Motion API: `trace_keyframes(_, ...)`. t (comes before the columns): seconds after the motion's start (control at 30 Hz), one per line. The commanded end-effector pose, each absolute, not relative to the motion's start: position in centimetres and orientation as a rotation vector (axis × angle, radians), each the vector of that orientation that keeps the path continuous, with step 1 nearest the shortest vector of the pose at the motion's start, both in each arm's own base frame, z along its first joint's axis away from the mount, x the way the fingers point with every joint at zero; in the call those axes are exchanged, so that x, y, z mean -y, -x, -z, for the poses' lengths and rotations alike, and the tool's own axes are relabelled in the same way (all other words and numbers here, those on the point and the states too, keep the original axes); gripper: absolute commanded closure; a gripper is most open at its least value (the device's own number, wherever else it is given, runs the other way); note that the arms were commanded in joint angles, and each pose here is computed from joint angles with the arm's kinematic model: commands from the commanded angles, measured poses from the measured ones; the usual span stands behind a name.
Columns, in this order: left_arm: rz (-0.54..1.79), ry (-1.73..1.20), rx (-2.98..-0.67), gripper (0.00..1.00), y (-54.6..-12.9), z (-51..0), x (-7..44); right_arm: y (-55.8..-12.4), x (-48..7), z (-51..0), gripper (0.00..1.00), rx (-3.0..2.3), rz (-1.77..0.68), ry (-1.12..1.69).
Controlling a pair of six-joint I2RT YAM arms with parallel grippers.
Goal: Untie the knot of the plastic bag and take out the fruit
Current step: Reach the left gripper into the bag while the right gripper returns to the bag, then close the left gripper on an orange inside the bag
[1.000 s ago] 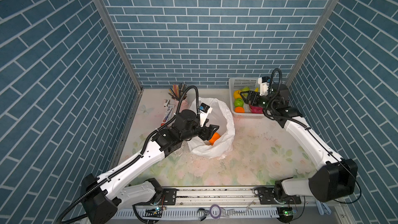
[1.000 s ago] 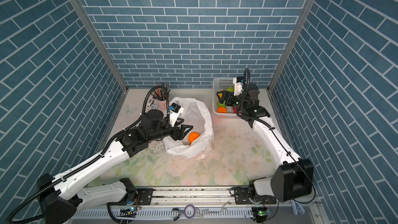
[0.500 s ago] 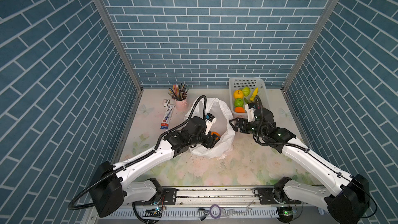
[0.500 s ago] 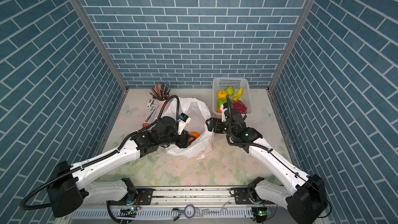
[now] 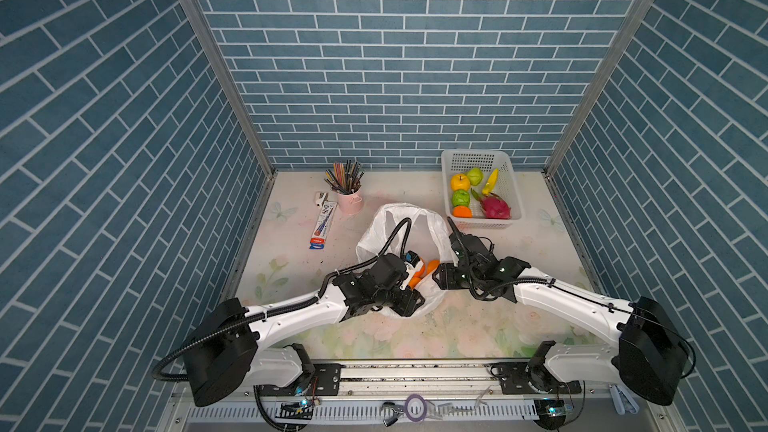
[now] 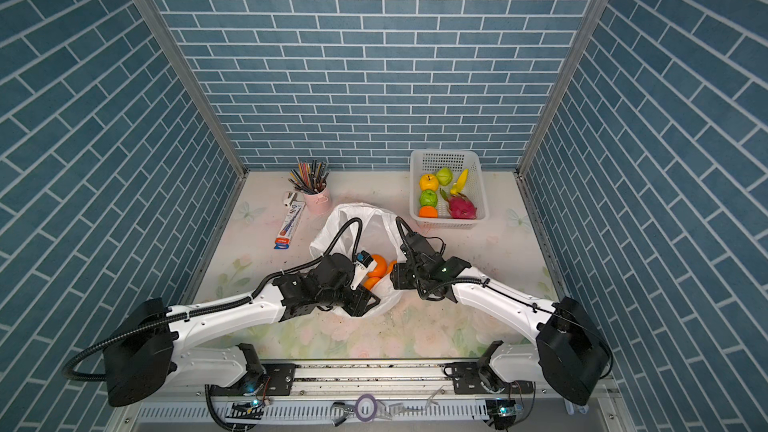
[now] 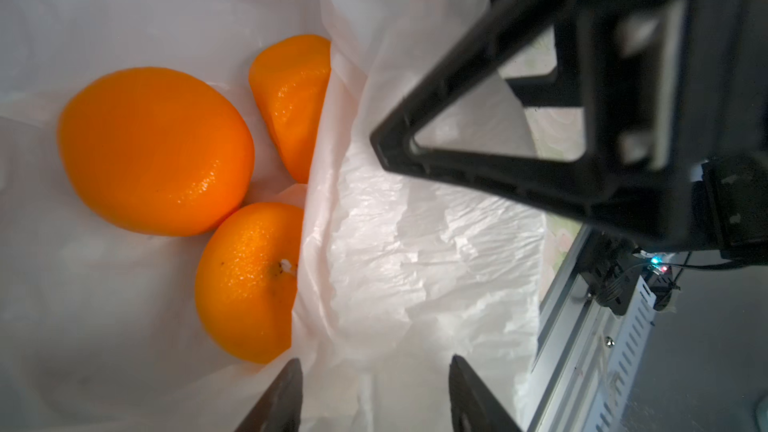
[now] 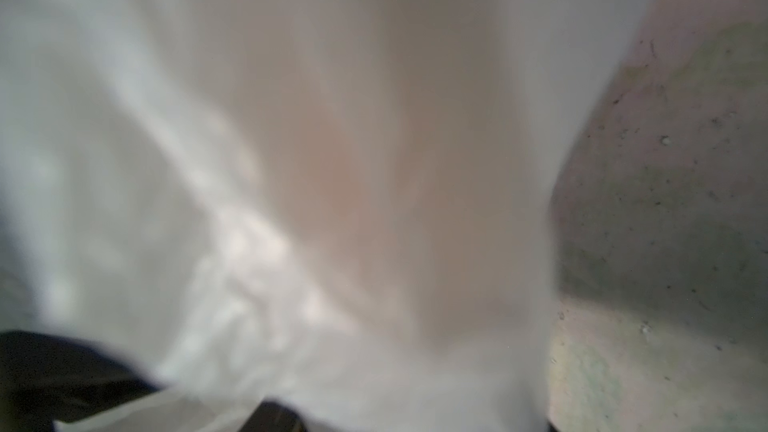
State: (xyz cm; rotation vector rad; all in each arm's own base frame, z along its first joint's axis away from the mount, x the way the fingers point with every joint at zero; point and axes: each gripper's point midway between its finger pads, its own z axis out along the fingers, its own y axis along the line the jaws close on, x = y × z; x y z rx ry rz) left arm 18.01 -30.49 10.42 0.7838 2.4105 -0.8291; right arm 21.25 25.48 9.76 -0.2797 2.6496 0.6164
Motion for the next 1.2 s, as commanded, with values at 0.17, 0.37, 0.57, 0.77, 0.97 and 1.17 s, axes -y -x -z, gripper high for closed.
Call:
trace_keyframes(0.17, 0.703, -0.656, -2.256, 0.35, -22.6, -14.6, 31.3, -19.3, -24.4, -6.0, 0.53, -2.750, -0.451, 0.341)
trace_keyframes(0.37, 0.523, -0.511, -2.272, 0.35, -26.2, -14.2, 29.9, -19.3, -25.1, -6.3, 0.53, -2.738, -0.464, 0.357)
trace_keyframes(0.57, 0.386, -0.530, -2.290, 0.35, -28.2, -12.5, 30.0, -19.6, -25.4, -7.3, 0.51, -2.710, -0.484, 0.351)
trace_keyframes(0.77, 0.350, -0.520, -2.334, 0.35, -30.1, -10.3, 30.1, -20.0, -25.6, -8.3, 0.51, -2.694, -0.498, 0.329)
trace_keyframes(0.97, 0.325, -0.571, -2.396, 0.29, -30.8, -7.7, 30.7, -20.3, -25.8, -8.9, 0.51, -2.683, -0.509, 0.308)
trace_keyframes(1.17, 0.324, -0.631, -2.414, 0.14, -30.9, -6.1, 31.4, -20.5, -25.7, -9.1, 0.51, -2.679, -0.518, 0.293)
